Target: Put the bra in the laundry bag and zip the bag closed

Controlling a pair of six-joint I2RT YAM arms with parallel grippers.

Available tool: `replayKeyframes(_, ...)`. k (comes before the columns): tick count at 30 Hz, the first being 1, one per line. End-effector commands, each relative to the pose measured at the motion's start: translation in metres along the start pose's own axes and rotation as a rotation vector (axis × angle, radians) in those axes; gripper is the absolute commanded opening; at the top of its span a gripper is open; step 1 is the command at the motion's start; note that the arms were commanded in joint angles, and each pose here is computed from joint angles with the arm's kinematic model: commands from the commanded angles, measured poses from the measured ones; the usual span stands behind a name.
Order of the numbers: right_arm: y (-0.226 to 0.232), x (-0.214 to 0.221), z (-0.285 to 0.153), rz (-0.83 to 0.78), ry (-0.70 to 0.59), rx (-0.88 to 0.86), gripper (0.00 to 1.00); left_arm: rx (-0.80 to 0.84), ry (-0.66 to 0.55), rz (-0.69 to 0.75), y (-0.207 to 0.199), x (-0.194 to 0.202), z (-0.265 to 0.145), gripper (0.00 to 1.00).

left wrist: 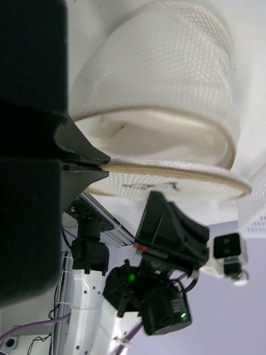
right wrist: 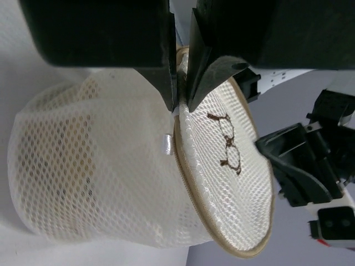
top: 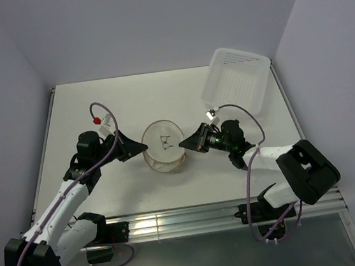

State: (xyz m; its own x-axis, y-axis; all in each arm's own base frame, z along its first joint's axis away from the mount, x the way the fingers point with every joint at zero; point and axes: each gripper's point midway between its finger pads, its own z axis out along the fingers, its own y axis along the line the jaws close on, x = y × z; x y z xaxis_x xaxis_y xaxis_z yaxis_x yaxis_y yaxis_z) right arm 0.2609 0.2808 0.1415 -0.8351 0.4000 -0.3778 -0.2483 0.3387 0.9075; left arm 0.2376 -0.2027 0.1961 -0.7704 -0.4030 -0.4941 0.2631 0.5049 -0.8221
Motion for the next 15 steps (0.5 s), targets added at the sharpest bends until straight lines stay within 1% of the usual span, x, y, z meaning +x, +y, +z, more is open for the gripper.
replayKeyframes(1,0.022,-0.003,-0.015,0.019,-0.065,-0.073,0.03,0.028,-0.051,0.061,-0.012,-0.026,0.009,0.0)
replayKeyframes(2,0.016,0.0,-0.017,0.041,-0.065,-0.043,0.0,0.027,-0.065,0.072,-0.016,-0.035,0.012,0.0)
replayKeyframes(3,0.01,0.005,-0.02,0.063,-0.069,-0.017,0.0,0.006,-0.066,0.069,-0.01,-0.039,0.018,0.0)
replayKeyframes(4,0.014,0.0,-0.023,0.086,-0.122,-0.005,0.0,0.003,-0.074,0.085,-0.012,-0.045,0.021,0.0)
replayKeyframes(5,0.007,0.004,-0.025,0.113,-0.134,0.038,0.0,-0.011,-0.075,0.09,-0.01,-0.048,0.024,0.0)
replayKeyframes(7,0.011,-0.001,-0.034,0.141,-0.205,0.061,0.0,-0.086,-0.061,0.089,0.009,-0.049,0.031,0.0)
replayKeyframes(8,0.003,-0.002,-0.035,0.154,-0.259,0.122,0.0,-0.103,-0.067,0.093,0.01,-0.053,0.032,0.02)
replayKeyframes(9,0.013,-0.008,-0.039,0.15,-0.303,0.11,0.0,-0.113,-0.073,0.095,0.011,-0.055,0.032,0.21)
replayKeyframes(10,0.015,-0.01,-0.04,0.164,-0.336,0.124,0.0,-0.113,-0.086,0.102,0.008,-0.058,0.031,0.33)
replayKeyframes(11,0.008,-0.018,-0.043,0.172,-0.403,0.169,0.0,-0.131,-0.088,0.1,0.008,-0.058,0.028,0.45)
replayKeyframes(12,0.014,-0.017,-0.041,0.173,-0.407,0.165,0.0,-0.124,-0.106,0.125,-0.004,-0.059,0.022,0.61)
replayKeyframes(13,0.014,-0.019,-0.04,0.195,-0.42,0.166,0.0,-0.194,-0.144,0.136,-0.001,-0.064,0.015,0.68)
replayKeyframes(14,0.016,-0.021,-0.038,0.204,-0.432,0.158,0.0,-0.22,-0.168,0.148,-0.004,-0.065,0.01,0.7)
replayKeyframes(15,0.014,-0.022,-0.035,0.213,-0.433,0.165,0.0,-0.207,-0.183,0.179,-0.021,-0.058,0.001,0.71)
